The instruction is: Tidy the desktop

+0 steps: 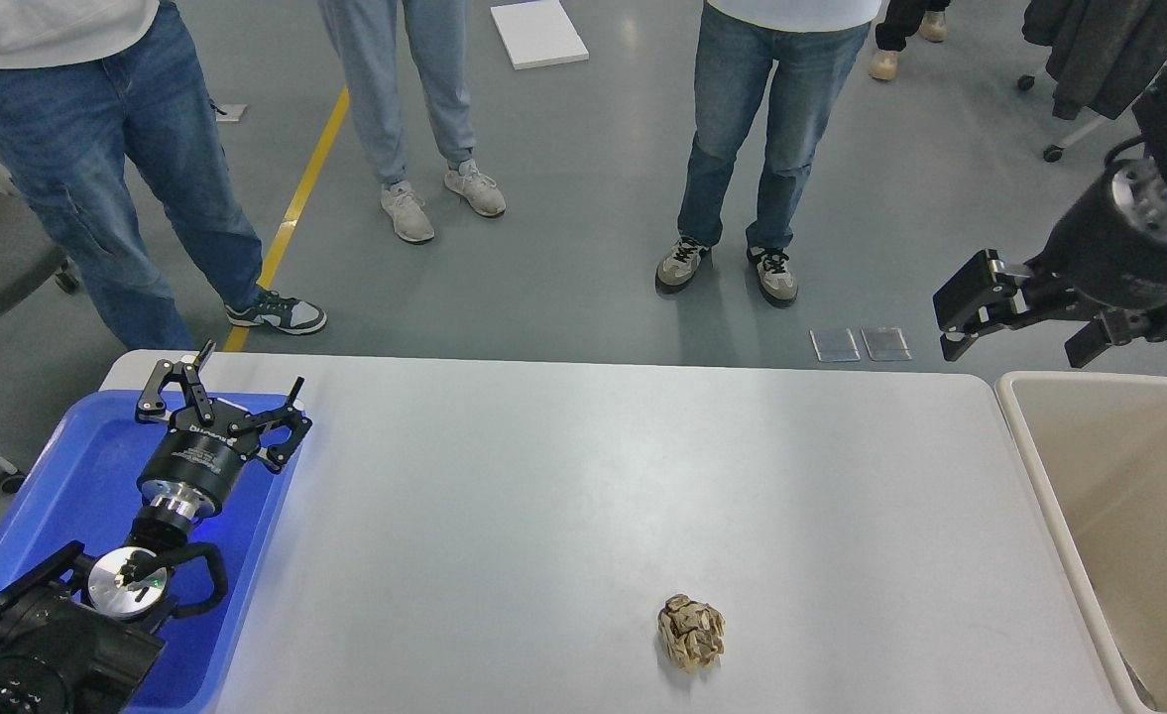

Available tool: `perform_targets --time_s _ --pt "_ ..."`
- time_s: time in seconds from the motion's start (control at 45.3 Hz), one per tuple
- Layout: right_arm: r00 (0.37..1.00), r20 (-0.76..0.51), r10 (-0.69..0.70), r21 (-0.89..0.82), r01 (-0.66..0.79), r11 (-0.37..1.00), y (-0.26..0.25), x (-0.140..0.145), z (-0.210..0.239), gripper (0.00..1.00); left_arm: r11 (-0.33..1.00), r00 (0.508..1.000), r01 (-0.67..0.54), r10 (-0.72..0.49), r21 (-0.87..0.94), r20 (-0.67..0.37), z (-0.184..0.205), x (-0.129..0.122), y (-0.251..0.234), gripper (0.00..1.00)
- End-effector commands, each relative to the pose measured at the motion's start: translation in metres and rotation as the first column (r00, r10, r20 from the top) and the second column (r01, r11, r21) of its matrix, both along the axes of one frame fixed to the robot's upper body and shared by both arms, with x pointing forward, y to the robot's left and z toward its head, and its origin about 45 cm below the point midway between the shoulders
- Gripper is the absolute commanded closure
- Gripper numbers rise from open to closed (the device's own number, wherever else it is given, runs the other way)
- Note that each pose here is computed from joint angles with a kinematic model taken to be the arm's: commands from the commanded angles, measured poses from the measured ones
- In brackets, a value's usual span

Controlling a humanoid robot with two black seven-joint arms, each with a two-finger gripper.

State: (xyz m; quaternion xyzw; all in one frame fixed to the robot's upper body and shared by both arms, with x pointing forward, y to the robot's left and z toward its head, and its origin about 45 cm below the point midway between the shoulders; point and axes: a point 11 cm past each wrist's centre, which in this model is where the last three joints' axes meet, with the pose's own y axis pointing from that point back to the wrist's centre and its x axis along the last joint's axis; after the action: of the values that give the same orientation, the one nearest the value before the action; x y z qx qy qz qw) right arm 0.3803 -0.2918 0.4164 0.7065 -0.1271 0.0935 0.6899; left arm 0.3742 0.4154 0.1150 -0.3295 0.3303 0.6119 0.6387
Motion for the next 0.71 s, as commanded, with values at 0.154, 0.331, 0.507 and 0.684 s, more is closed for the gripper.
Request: perform_targets --time_s 0.154,0.331,0.507,0.684 --pt "1.000 0.011 0.022 -0.011 -0.022 1.000 0.0129 0.0024 0.0158 0.00 1.000 1.000 0.000 0.000 0.000 -0.001 -0.0001 -0.0003 0.0003 0.00" --pt "1.000 0.011 0.022 -0.011 -0.022 1.000 0.0129 0.0024 0.0159 0.00 1.000 1.000 0.000 0.000 0.000 -0.001 -0.0001 -0.0003 0.0003 0.00" --pt "1.000 0.007 0.022 -0.012 -0.022 1.000 0.0129 0.0023 0.0146 0.00 1.000 1.000 -0.001 0.001 0.001 -0.002 -0.0004 -0.0005 0.0007 0.00" --pt "1.000 0.006 0.021 -0.013 -0.021 1.000 0.0123 0.0022 0.0139 0.00 1.000 1.000 0.000 0.000 0.000 -0.001 -0.0001 -0.0003 0.0003 0.00"
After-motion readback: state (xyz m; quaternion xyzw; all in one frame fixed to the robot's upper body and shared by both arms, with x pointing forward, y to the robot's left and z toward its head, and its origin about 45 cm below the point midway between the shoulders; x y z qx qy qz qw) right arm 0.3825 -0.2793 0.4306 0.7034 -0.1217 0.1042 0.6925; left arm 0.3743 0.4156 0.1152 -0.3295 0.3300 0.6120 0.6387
